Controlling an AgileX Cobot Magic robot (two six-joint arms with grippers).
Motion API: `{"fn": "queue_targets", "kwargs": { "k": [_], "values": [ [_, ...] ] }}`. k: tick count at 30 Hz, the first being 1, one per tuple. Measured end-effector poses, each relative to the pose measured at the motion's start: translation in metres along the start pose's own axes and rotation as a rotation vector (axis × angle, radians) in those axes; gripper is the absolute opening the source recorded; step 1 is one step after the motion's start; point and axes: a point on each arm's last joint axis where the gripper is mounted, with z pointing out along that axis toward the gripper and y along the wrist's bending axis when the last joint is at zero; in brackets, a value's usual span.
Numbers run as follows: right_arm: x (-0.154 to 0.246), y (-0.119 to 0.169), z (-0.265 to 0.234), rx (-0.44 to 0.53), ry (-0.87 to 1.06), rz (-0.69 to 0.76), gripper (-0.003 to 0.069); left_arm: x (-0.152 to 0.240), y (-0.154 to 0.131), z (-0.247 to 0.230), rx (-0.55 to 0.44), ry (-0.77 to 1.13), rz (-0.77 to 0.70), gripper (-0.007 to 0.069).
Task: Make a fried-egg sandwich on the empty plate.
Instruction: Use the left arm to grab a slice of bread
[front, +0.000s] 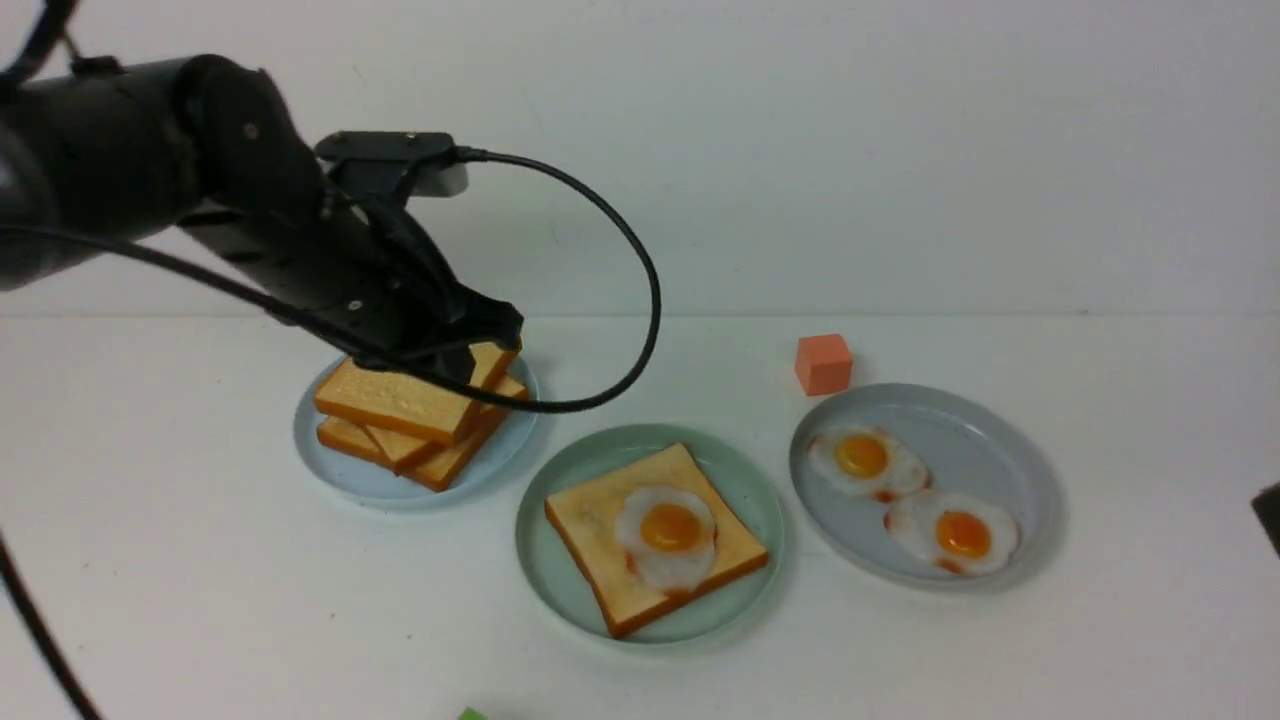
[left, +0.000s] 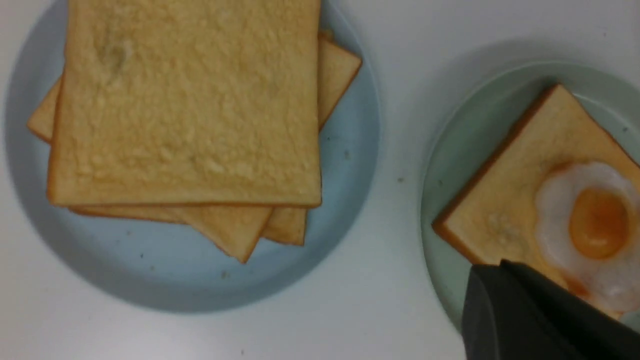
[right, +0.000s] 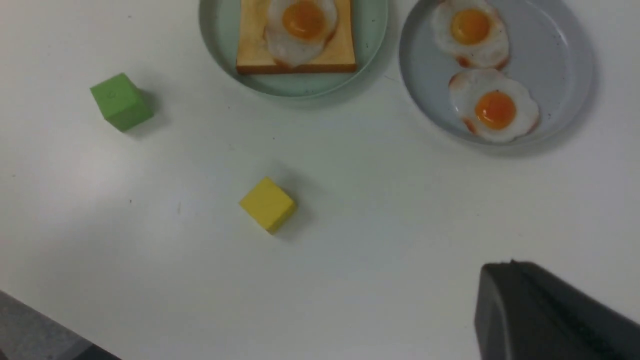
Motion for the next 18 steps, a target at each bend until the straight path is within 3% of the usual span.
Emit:
{"fn": "queue_targets", "kwargs": {
  "k": [6,13,18],
  "values": [
    [0.01,-0.005,-0.02,-0.015,-0.067,0.017,-0.0003,-0.019,0.006,0.04,-0.053,0.008,0.067,0.0067],
    [0.016,-0.008,-0.03,-0.029,-0.099,0.033,0.0001,-0.022,0.024,0.089,-0.152,0.011,0.099,0.0342],
    [0.017,-0.007,-0.027,-0.032,-0.094,0.035,0.0003,-0.019,0.029,0.108,-0.173,-0.008,0.07,0.0396]
  ]
}}
